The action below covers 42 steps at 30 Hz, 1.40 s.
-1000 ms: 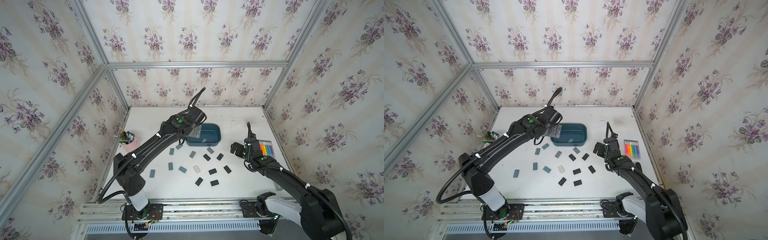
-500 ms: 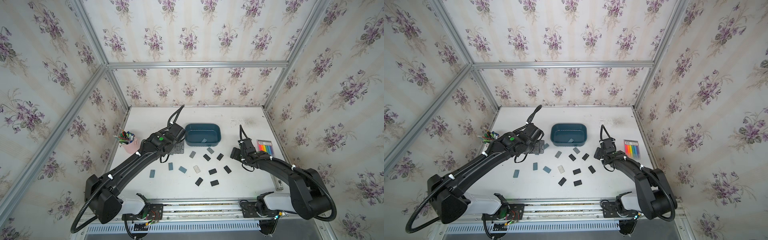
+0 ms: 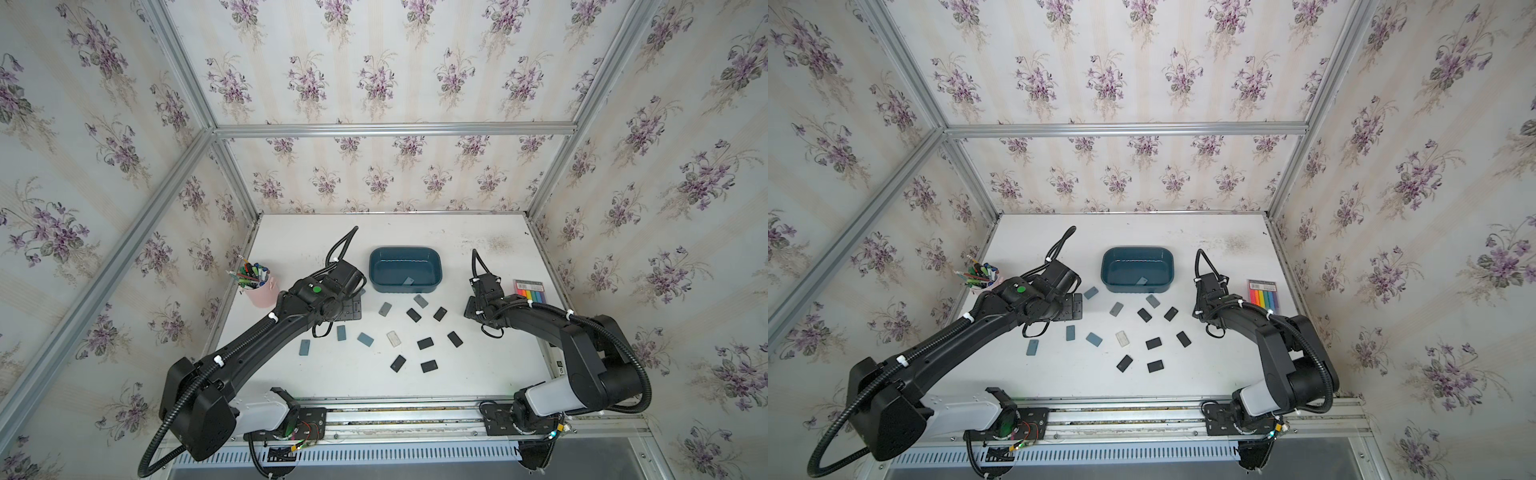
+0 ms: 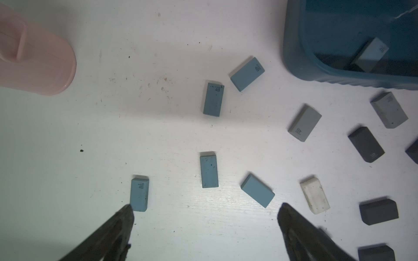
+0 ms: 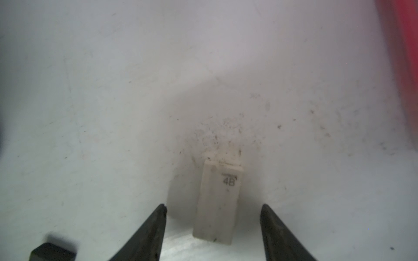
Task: Put the eraser in the storage box
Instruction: Pick up the eraser from the center of the board.
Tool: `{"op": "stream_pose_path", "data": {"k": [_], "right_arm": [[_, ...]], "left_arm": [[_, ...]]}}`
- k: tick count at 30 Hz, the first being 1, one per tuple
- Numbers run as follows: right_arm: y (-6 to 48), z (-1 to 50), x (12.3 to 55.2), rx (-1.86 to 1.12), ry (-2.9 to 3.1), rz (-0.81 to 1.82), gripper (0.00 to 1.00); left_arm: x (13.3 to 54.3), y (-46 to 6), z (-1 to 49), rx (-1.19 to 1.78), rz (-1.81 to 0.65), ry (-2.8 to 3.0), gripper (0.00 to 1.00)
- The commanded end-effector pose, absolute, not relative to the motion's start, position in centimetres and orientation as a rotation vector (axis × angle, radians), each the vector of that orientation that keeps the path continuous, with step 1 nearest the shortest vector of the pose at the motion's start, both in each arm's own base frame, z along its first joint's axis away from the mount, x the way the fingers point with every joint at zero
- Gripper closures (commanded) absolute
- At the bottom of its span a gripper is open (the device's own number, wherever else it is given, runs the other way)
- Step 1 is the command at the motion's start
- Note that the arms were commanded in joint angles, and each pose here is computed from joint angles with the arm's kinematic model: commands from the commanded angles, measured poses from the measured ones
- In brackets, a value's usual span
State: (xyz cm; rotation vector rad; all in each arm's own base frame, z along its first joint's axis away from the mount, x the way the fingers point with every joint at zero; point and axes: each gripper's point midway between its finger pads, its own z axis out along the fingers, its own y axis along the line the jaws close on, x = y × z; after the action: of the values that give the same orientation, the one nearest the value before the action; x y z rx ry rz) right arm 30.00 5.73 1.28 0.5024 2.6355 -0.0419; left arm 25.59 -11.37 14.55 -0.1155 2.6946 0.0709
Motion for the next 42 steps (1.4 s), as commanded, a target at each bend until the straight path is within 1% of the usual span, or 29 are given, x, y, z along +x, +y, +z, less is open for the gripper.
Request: {"op": "stream_pose_path", "data": {"k": [1,3,6,10,11,18,23,30,34,42], "right_arm": [[5.5,0.8,29.9,0.522,2.647,-0.065,0.38],[5.4,0.6,29.7,0.527,2.65,-0.074,0.4],[5.3,0.5,29.8,0.53,2.652,-0.078,0.49],[5.5,0.5,29.9,0.527,2.659,-0.062,0.68],[5.5,0.4,29.8,0.526,2.663,-0.06,0.71],[5.6,0.4,29.8,0.523,2.668,-0.053,0.75],[5.7,1.5,30.2,0.52,2.64,-0.041,0.86],[6.1,5.0,31.6,0.491,2.577,-0.009,0.86],[7.1,7.9,32.6,0.45,2.534,0.024,0.86],[14.5,16.0,36.5,0.215,2.417,0.252,0.86]], "left_arm": [[25.7,-11.3,14.7,-0.153,0.051,2.68,0.0],[25.8,-11.2,14.7,-0.153,0.048,2.68,0.0],[25.9,-11.2,14.9,-0.15,0.047,2.678,0.0],[25.9,-11.0,15.0,-0.152,0.049,2.679,0.0],[25.9,-11.0,14.9,-0.153,0.049,2.682,0.0],[25.7,-10.7,14.7,-0.165,0.047,2.685,0.0],[25.8,-10.7,14.9,-0.17,0.042,2.682,0.0],[25.7,-10.6,14.5,-0.173,0.044,2.683,0.0],[25.5,-10.3,14.3,-0.183,0.052,2.682,0.0],[25.2,-10.4,12.8,-0.21,0.039,2.708,0.0]]}}
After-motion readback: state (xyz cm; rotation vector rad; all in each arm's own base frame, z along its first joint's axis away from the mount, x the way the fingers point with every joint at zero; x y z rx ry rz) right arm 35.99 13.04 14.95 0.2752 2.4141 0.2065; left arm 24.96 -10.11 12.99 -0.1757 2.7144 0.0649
